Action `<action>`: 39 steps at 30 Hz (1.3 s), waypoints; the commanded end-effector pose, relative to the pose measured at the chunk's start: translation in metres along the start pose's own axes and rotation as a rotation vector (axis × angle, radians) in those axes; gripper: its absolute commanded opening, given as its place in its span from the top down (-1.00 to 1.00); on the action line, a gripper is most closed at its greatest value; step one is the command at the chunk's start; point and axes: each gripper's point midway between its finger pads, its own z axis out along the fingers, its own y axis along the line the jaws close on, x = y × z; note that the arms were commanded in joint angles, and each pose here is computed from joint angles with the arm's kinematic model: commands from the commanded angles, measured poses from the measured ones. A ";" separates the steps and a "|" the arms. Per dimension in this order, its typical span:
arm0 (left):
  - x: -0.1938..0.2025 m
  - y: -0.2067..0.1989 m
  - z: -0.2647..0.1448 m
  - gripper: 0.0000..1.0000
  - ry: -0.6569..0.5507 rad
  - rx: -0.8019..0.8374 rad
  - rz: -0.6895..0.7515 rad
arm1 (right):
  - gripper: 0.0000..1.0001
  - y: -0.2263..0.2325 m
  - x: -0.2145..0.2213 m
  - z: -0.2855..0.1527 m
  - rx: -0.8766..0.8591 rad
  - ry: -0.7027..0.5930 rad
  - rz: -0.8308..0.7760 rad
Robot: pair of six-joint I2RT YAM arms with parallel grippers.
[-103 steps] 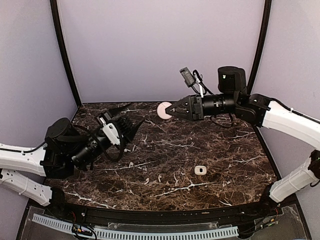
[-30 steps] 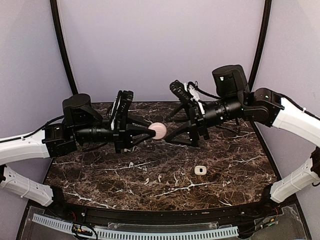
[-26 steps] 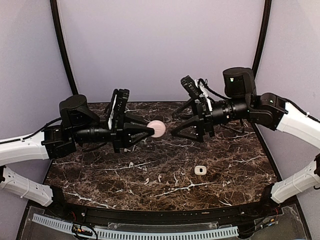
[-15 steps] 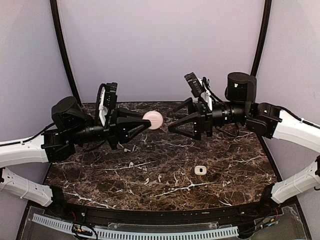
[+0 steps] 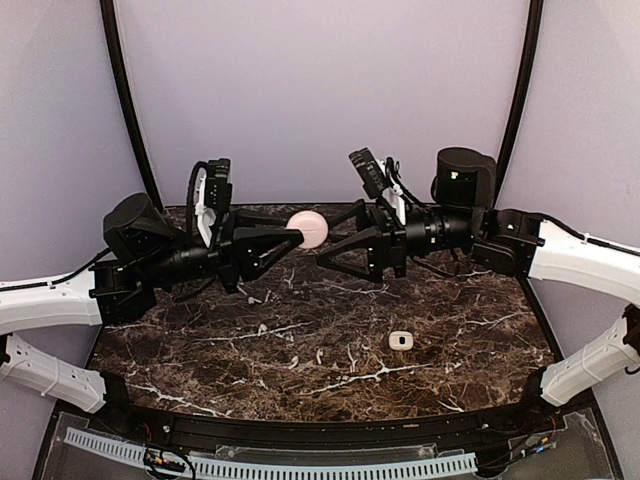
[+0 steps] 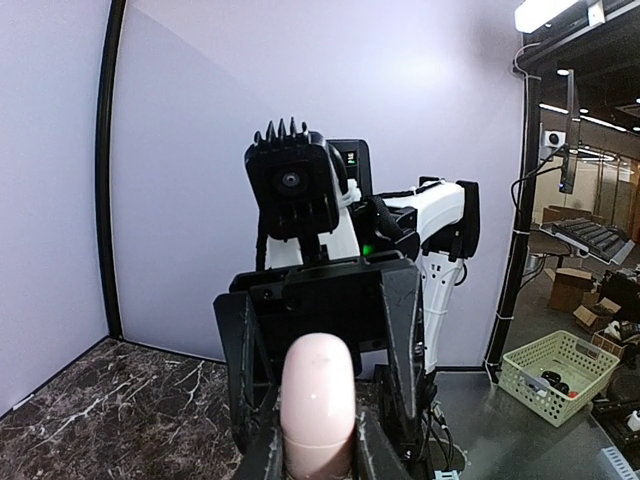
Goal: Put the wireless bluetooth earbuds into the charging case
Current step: Pass from the left arm to the right
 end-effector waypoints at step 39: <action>-0.010 -0.001 -0.002 1.00 -0.086 0.011 0.011 | 0.75 0.018 -0.031 0.009 -0.072 -0.085 -0.055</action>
